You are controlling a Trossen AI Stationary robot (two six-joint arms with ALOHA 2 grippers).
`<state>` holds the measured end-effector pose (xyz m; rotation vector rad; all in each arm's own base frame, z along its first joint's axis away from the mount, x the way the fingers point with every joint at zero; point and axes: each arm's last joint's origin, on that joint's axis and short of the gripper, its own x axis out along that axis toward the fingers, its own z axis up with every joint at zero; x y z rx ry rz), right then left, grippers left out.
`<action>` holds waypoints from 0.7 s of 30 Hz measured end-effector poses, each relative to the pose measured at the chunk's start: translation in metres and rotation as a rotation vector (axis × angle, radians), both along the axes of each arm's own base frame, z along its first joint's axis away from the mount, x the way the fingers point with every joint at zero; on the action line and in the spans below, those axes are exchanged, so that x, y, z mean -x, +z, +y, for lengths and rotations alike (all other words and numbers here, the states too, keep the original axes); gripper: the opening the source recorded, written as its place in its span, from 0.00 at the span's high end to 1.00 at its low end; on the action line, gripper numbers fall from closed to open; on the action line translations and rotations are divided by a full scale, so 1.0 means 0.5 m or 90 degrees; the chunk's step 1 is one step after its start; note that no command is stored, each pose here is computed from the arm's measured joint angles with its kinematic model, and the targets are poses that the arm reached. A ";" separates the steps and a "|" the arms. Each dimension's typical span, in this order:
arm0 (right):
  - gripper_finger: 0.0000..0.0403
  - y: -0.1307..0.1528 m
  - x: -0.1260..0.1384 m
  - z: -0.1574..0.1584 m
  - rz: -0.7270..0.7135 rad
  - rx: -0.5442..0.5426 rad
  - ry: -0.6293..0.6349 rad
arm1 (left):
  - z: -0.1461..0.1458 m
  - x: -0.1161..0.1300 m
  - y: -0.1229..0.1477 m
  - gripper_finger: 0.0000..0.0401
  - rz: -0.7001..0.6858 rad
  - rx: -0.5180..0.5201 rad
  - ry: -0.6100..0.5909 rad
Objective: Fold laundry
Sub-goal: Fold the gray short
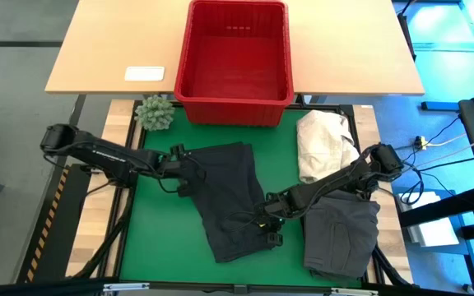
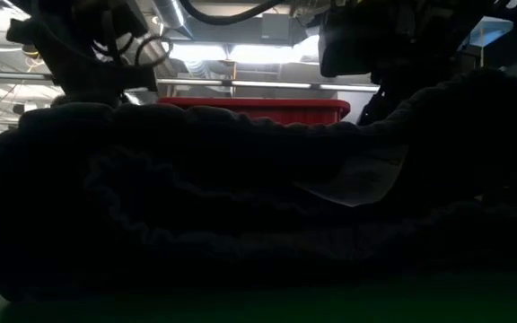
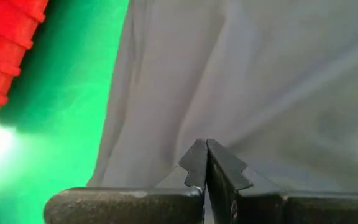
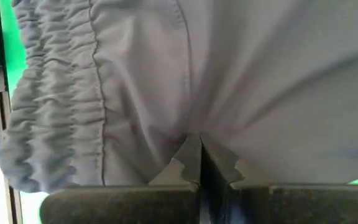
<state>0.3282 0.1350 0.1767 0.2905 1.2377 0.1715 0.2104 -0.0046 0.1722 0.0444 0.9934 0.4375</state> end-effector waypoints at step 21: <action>0.99 0.058 -0.052 -0.018 -0.166 0.132 0.048 | -0.172 -0.032 0.051 1.00 -0.269 0.131 -0.235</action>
